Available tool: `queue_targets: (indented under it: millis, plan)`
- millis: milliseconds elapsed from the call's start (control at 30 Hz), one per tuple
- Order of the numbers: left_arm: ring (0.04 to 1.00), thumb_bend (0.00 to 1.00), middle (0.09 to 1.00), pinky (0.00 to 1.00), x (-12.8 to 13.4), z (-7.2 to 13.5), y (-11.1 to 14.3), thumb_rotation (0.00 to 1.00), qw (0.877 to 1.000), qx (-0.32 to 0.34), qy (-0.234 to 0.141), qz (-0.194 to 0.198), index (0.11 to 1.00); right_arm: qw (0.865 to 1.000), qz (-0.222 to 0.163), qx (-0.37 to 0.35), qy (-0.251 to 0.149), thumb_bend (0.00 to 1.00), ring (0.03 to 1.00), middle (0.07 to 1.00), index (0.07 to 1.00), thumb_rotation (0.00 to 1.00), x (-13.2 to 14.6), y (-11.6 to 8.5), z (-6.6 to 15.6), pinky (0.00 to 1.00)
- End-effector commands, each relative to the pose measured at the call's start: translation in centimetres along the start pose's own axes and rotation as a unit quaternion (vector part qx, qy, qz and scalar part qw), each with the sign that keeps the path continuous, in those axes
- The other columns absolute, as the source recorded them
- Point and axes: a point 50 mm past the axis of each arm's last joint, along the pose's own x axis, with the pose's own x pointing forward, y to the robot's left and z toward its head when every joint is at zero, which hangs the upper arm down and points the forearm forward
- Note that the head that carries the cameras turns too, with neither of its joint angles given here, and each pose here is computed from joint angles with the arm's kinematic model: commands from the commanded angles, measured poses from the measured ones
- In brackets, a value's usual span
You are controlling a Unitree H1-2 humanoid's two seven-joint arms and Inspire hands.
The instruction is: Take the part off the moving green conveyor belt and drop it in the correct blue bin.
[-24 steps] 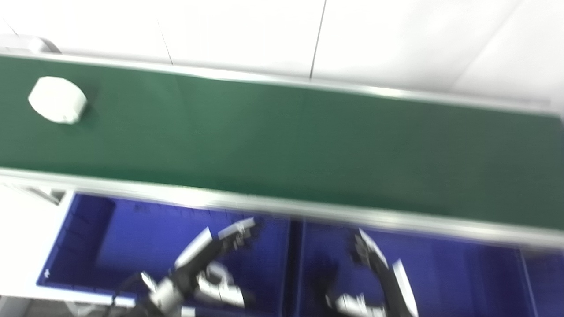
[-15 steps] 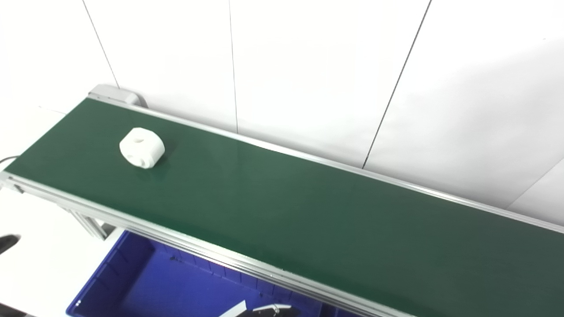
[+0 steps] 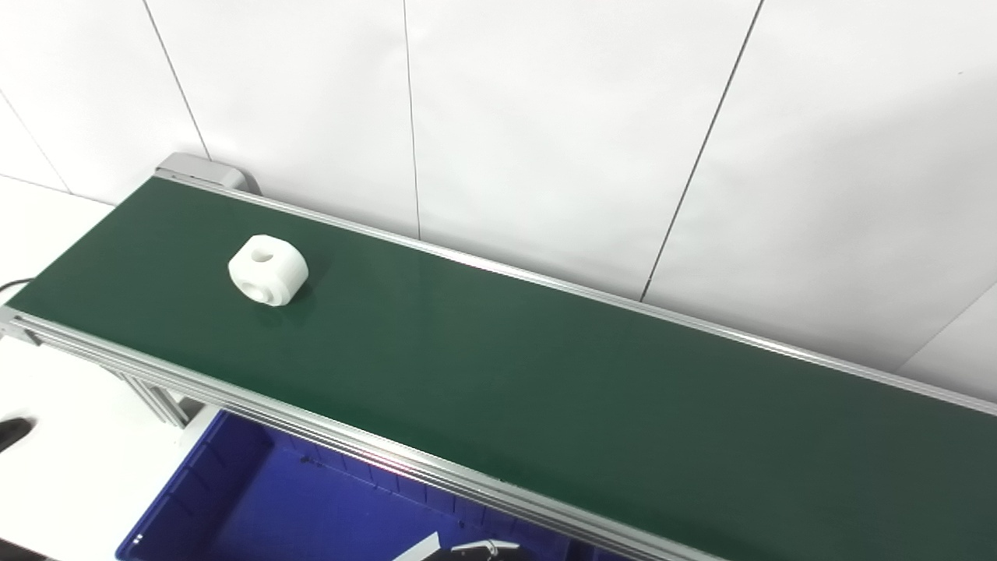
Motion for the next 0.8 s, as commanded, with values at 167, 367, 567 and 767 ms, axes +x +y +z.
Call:
queue_targets:
  millis: [167,367,567,767]
  plan:
    - [0.835,0.95,0.868,0.76,-0.1,0.7,0.3,0.26,1.000,0.008,-0.026,0.007,0.835,0.999,-0.011,0.009,-0.031,0.82,0.766,0.843,0.921,0.35,0.1,-0.2,0.7,0.67]
    - [0.799,0.95,0.842,0.72,-0.9,1.4,0.2,0.27,0.999,-0.002,-0.036,0.009,0.805,0.999,-0.011,0.011,-0.032,0.81,0.773,0.844,0.922,0.36,0.0,-0.1,0.8,0.68]
    - [0.775,0.95,0.804,0.70,-2.7,4.6,0.5,0.25,0.996,-0.008,-0.085,0.021,0.764,0.999,-0.014,0.008,-0.034,0.81,0.767,0.835,0.917,0.34,-0.1,-0.2,0.8,0.68]
    - [0.742,0.96,0.782,0.68,-2.7,8.3,2.3,0.23,0.987,-0.001,-0.152,0.041,0.736,0.999,-0.013,0.006,-0.034,0.82,0.774,0.842,0.920,0.36,0.2,-0.2,0.8,0.69]
